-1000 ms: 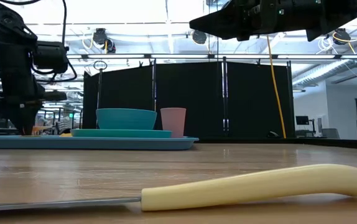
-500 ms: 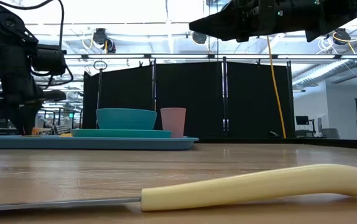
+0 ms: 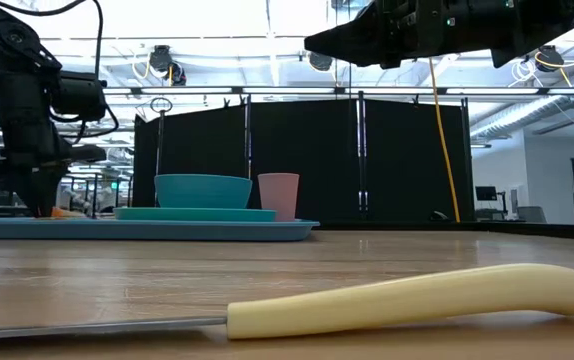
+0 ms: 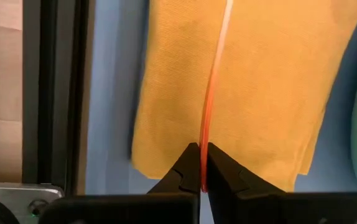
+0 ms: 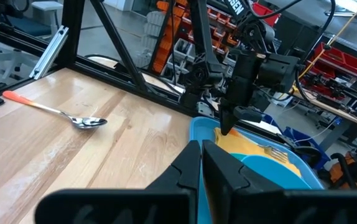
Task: Set up tray
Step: Put the orange fork on the yellow napkin on the blue serving tray
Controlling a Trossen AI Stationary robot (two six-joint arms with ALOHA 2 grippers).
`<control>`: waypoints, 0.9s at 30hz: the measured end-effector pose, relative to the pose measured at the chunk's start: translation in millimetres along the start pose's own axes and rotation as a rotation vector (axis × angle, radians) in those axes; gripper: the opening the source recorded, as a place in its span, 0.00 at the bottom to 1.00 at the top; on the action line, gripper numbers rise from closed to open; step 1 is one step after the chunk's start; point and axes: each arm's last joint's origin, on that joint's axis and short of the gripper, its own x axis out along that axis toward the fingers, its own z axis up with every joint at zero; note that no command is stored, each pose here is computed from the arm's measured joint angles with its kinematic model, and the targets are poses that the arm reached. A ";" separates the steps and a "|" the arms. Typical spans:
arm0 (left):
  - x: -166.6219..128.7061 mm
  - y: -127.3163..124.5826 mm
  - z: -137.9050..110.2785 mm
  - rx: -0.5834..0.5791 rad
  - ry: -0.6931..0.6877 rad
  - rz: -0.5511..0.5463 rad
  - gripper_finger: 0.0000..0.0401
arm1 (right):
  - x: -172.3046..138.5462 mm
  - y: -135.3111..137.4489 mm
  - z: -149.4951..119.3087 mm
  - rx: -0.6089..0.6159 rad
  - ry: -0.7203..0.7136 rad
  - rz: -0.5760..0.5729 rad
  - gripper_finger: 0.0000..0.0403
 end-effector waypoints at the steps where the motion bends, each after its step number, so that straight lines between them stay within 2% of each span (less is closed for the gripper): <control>1: 0.0 -0.4 0.3 -0.006 -0.003 -0.004 0.03 | 0.0 0.0 -0.1 0.000 0.001 0.000 0.02; 5: -0.2 -4.3 3.4 -0.013 -0.035 -0.045 0.07 | 0.0 0.1 -0.4 -0.001 0.004 0.001 0.02; 10: -0.4 -6.8 4.8 -0.008 -0.040 -0.078 0.04 | -0.1 0.6 -1.7 -0.002 0.016 0.006 0.02; 14: -0.4 -6.7 4.7 -0.012 -0.039 -0.077 0.02 | -0.1 0.8 -2.1 -0.002 0.020 0.008 0.02; 20: -0.3 -6.1 4.2 -0.012 -0.034 -0.070 0.08 | -0.1 0.8 -2.2 -0.003 0.022 0.008 0.02; 24: -0.2 -5.1 3.9 -0.022 -0.041 -0.053 0.02 | -0.1 0.8 -2.2 -0.003 0.022 0.008 0.02; 27: -0.2 -5.3 3.5 -0.017 -0.053 -0.042 0.03 | -0.1 0.8 -2.3 -0.003 0.023 0.008 0.02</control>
